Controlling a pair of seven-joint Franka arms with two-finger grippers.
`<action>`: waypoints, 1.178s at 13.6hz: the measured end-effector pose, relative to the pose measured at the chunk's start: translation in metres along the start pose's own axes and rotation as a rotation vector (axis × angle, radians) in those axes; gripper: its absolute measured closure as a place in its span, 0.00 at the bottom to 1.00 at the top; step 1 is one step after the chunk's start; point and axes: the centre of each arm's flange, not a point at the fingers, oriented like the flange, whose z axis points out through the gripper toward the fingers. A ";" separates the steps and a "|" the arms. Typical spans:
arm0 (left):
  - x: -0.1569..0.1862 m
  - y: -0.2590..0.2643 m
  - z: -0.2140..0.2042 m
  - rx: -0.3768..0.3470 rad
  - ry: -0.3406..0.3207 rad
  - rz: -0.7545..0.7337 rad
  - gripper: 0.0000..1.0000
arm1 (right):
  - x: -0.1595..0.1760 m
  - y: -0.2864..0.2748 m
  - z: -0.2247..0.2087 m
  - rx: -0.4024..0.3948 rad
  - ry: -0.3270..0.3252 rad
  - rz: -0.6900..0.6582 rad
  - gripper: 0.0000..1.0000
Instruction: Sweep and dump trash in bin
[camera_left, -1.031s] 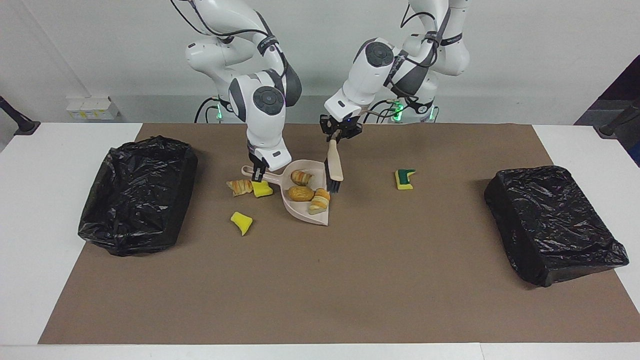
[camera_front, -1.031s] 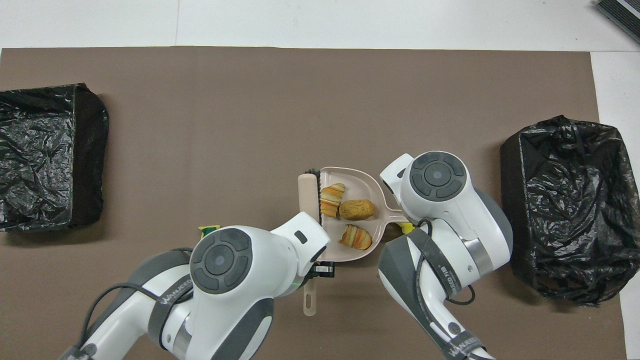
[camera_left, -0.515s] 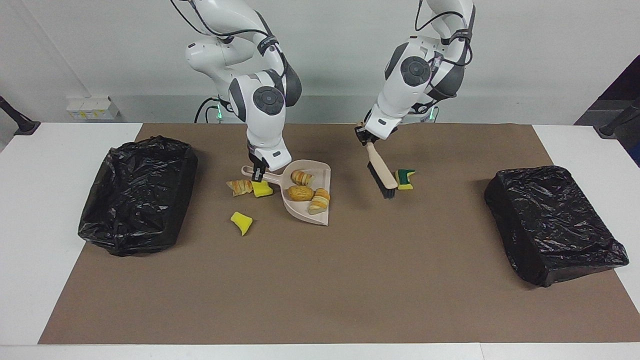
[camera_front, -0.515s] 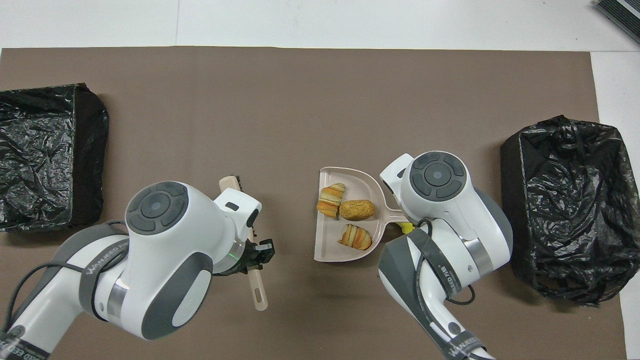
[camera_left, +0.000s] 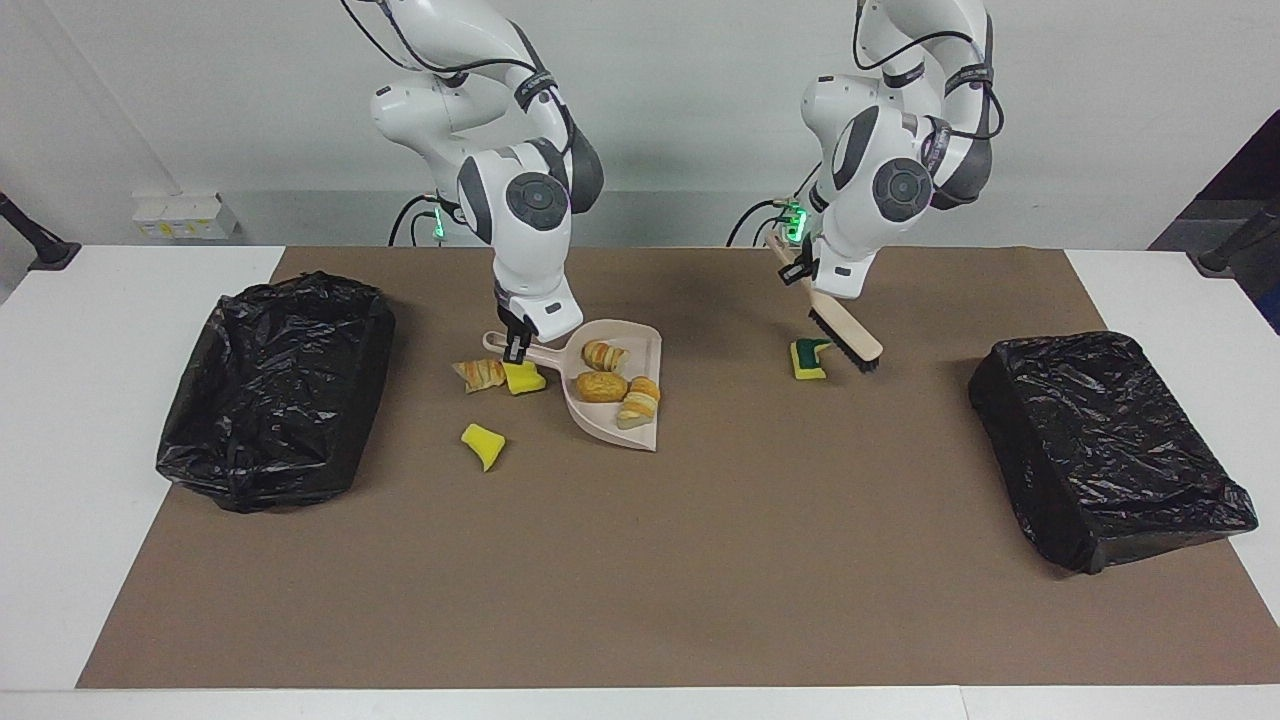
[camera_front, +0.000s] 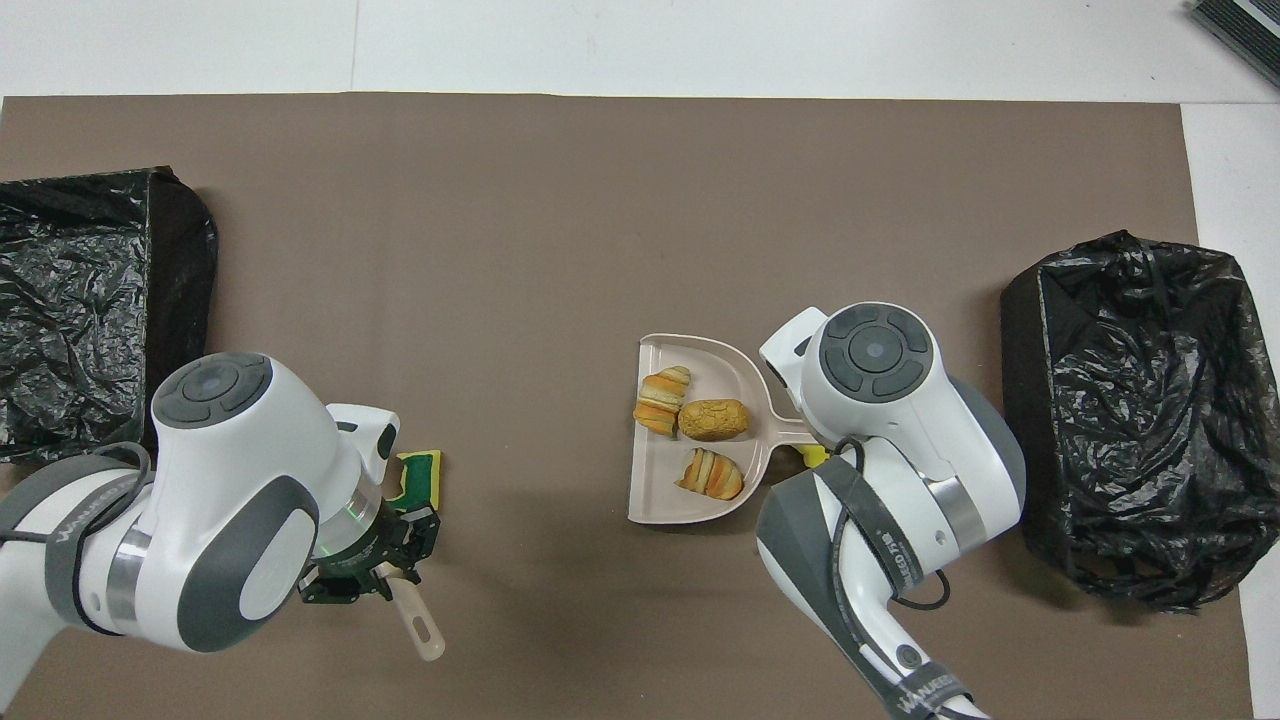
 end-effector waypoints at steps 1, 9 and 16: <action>-0.002 -0.006 0.014 0.018 -0.012 -0.008 0.73 | 0.000 0.000 0.000 0.000 0.000 0.000 0.67; -0.027 0.026 0.070 0.009 0.093 0.195 0.73 | 0.000 0.000 0.000 0.000 0.000 0.000 0.67; -0.041 0.080 0.058 -0.114 0.207 0.362 0.73 | 0.000 0.000 0.000 0.000 0.000 0.000 0.67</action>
